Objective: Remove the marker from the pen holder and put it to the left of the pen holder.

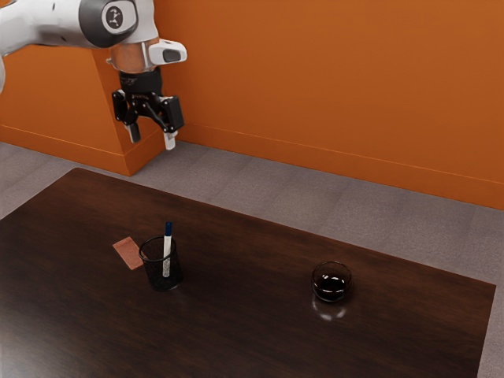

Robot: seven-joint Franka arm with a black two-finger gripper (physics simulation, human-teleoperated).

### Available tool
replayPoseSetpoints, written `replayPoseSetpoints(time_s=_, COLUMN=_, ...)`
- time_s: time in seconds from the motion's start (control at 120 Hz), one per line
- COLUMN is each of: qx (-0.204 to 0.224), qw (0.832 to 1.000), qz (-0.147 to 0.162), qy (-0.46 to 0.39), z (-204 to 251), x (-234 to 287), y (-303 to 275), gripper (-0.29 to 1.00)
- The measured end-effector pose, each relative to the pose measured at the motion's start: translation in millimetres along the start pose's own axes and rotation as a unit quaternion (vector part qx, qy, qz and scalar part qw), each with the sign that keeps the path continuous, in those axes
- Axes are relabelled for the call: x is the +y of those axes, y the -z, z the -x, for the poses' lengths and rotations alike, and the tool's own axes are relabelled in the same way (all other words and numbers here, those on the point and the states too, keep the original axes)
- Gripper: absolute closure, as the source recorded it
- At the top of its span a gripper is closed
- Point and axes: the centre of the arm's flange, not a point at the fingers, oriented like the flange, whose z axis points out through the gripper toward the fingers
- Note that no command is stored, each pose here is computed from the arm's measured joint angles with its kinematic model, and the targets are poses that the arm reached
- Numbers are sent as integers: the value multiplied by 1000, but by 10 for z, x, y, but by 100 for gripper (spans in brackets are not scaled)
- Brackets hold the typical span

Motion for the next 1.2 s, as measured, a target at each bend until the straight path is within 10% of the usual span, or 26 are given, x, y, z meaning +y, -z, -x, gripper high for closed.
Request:
replayPoseSetpoints(time_s=0.542, qx=-64, qw=996, qz=19, qy=53, z=53, x=-539, y=-1843, gripper=2)
replayPoseSetpoints(time_s=1.2, qx=30, qw=999, qz=-11, qy=-4, z=-346, x=-338, y=-2254, gripper=30)
